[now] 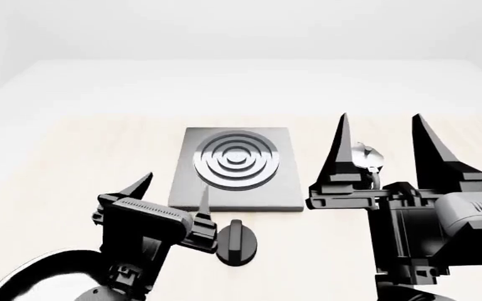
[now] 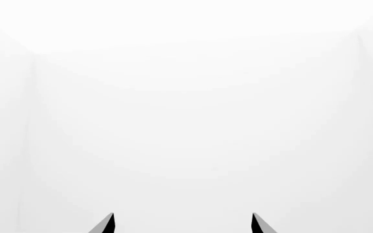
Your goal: Turn on the stove and put the moka pot on it.
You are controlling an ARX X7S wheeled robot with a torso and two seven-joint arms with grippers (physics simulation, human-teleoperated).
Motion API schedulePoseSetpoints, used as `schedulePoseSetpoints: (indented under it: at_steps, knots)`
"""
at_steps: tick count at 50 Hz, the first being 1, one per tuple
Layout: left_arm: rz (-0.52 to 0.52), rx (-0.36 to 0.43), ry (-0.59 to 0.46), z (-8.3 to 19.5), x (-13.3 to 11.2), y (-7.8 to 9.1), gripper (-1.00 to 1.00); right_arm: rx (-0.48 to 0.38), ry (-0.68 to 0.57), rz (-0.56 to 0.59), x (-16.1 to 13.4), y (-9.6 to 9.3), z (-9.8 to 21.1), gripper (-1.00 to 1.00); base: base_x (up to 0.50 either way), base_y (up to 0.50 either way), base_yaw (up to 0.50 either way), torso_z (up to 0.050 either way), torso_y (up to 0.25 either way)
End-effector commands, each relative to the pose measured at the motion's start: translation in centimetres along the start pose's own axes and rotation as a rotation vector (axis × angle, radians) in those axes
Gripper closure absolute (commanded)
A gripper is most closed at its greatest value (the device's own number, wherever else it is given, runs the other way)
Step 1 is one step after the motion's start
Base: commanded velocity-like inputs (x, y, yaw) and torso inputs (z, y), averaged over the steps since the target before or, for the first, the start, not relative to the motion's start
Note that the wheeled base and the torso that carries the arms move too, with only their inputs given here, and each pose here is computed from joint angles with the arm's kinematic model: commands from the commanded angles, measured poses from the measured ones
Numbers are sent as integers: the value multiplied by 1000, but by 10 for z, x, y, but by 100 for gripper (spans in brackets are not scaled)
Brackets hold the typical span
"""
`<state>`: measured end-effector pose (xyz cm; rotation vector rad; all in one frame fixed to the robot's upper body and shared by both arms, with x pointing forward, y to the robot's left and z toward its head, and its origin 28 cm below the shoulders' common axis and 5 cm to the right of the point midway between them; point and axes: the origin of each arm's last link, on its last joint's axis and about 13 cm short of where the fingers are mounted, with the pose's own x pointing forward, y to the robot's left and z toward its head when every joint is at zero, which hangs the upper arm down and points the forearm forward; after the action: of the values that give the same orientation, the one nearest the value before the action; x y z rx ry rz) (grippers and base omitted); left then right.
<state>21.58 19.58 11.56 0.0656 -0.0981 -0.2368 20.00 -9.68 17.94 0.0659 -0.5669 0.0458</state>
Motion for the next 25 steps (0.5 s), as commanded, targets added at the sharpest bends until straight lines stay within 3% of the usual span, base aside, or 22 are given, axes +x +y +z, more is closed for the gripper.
schedulePoseSetpoints:
  at_steps: [1, 25]
  knots:
    - [-71, -60, 69, -19, 7, -9, -100, 2, -1, 1, -1, 0, 0, -100, 0, 0, 0, 0, 0]
    - [-156, -118, 159, -55, 12, -30, -100, 3, 3, 5, -2, 1, 0, -100, 0, 0, 0, 0, 0]
